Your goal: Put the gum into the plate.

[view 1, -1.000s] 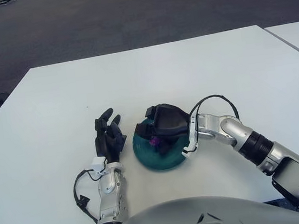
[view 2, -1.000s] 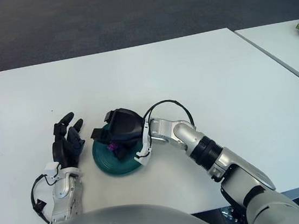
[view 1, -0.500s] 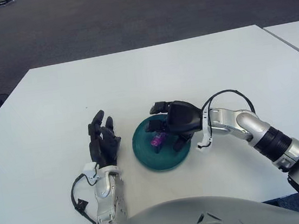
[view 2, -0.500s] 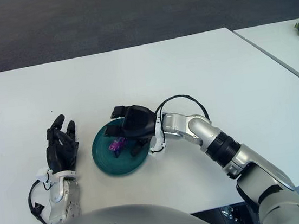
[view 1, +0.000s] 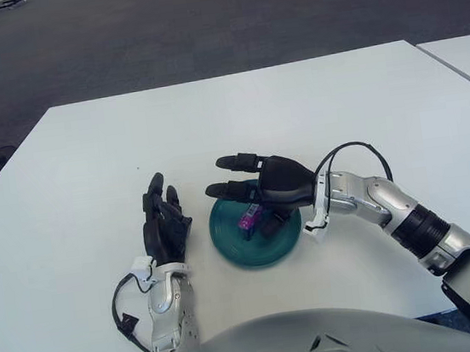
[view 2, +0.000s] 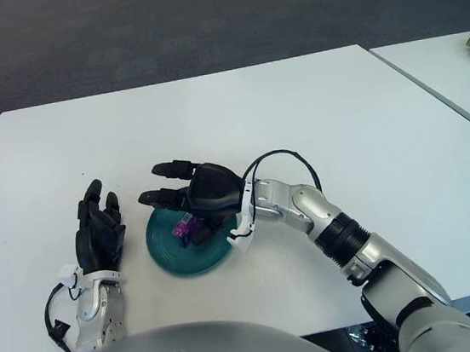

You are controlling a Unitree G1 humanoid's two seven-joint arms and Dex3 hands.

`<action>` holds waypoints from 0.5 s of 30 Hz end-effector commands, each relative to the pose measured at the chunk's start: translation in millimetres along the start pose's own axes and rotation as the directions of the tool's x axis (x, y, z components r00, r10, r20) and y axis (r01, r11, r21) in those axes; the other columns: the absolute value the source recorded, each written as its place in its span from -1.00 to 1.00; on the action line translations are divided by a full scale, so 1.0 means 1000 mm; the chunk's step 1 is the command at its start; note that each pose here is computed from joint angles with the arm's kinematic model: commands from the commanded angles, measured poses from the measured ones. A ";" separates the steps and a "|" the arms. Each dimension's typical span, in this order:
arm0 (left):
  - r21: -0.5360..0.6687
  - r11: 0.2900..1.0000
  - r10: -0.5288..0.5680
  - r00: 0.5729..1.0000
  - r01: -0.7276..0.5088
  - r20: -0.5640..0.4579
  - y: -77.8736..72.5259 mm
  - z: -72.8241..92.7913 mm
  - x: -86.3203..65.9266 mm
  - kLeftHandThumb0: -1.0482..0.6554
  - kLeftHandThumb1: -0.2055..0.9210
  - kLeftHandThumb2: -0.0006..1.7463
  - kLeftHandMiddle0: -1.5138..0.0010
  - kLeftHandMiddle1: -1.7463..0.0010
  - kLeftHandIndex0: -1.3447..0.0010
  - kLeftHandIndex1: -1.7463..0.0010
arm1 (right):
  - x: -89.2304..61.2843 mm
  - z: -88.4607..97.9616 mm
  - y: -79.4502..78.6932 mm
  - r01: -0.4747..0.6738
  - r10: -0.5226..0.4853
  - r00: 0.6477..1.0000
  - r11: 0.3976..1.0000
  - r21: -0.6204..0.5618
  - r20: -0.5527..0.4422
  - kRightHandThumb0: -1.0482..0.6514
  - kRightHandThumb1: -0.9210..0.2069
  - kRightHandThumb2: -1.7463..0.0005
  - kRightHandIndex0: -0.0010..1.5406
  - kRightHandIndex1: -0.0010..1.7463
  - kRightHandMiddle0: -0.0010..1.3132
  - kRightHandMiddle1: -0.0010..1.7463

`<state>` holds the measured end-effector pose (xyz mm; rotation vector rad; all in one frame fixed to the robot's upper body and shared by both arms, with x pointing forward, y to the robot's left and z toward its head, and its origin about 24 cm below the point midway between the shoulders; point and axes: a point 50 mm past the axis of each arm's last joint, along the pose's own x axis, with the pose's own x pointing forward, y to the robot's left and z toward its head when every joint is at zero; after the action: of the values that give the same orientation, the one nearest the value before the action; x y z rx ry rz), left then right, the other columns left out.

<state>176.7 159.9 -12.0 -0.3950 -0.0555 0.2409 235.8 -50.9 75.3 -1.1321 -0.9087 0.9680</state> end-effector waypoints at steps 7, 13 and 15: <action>-0.006 0.998 0.064 0.995 -0.065 -0.070 -0.003 -0.018 -0.006 -0.91 1.00 0.11 0.79 0.98 1.00 0.41 | -0.027 -0.047 0.000 0.379 -0.211 0.902 0.803 0.459 -0.375 -1.00 -1.00 0.15 -0.98 -0.99 -0.99 -0.99; 0.076 0.997 0.037 0.998 -0.033 -0.056 -0.002 -0.018 -0.009 -0.94 1.00 0.09 0.75 0.97 1.00 0.32 | -0.024 -0.055 0.004 0.531 -0.291 0.840 0.613 0.585 -0.458 -1.00 -1.00 0.14 -0.95 -0.98 -0.99 -1.00; 0.105 0.994 0.025 0.998 -0.019 -0.053 -0.003 -0.018 -0.009 -0.95 1.00 0.09 0.75 0.98 1.00 0.30 | -0.027 -0.061 0.008 0.577 -0.282 0.813 0.508 0.640 -0.509 -1.00 -1.00 0.13 -0.95 -0.99 -1.00 -1.00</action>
<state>177.5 158.1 -12.4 -0.3233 -0.0504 0.2391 272.8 -83.9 64.2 -0.5017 -0.4927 0.6840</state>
